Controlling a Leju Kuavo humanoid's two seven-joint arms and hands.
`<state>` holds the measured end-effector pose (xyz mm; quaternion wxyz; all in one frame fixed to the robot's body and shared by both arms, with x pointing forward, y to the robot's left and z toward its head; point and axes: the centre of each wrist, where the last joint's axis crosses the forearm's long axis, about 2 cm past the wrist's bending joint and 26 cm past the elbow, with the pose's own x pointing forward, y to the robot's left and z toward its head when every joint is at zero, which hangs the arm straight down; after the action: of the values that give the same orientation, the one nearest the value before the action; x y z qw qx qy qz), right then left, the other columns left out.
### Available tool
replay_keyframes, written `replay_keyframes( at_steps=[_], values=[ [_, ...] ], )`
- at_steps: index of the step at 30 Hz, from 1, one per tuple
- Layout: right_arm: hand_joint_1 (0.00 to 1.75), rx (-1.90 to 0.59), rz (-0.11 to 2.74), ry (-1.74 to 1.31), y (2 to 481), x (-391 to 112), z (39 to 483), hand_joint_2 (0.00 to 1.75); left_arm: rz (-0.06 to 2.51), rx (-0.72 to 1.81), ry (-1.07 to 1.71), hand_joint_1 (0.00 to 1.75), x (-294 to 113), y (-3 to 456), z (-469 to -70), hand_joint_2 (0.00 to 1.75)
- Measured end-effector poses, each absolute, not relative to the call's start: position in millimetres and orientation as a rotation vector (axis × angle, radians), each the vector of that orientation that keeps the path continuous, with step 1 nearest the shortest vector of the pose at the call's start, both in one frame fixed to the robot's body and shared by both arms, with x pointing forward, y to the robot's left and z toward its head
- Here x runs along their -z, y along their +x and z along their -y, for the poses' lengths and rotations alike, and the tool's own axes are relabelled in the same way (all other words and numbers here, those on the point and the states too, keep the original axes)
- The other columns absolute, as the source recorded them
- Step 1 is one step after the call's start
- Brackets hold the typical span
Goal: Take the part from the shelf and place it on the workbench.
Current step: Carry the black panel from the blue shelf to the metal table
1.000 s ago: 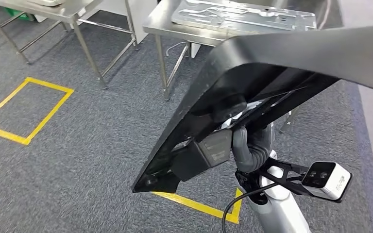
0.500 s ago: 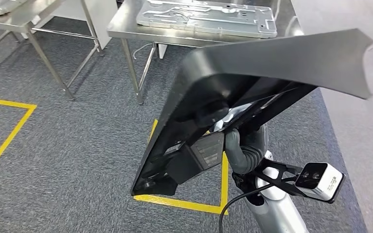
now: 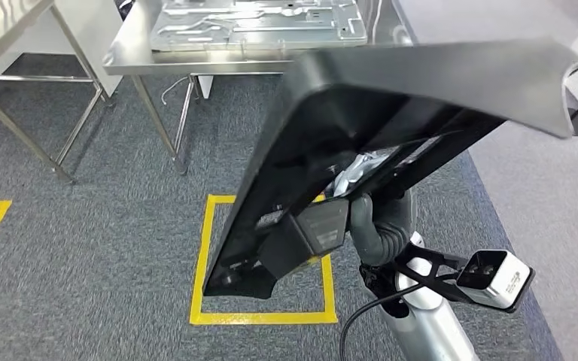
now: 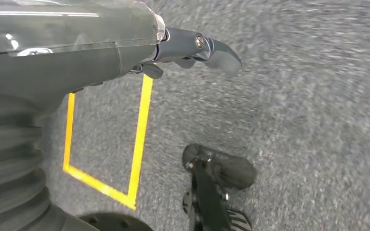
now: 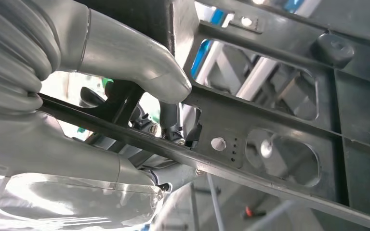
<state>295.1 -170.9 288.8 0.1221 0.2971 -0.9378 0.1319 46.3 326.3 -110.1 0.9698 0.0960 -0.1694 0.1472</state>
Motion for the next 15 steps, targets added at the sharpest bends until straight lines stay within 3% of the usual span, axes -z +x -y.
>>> replay_keyframes(
  at_steps=[15],
  values=[
    [1.75, -0.387, 2.736, 0.843, 292.6, -284.8, 170.1, 1.75, 0.35, -0.286, 0.193, 0.0, 110.6, 42.2, -326.5, 1.75]
  ],
)
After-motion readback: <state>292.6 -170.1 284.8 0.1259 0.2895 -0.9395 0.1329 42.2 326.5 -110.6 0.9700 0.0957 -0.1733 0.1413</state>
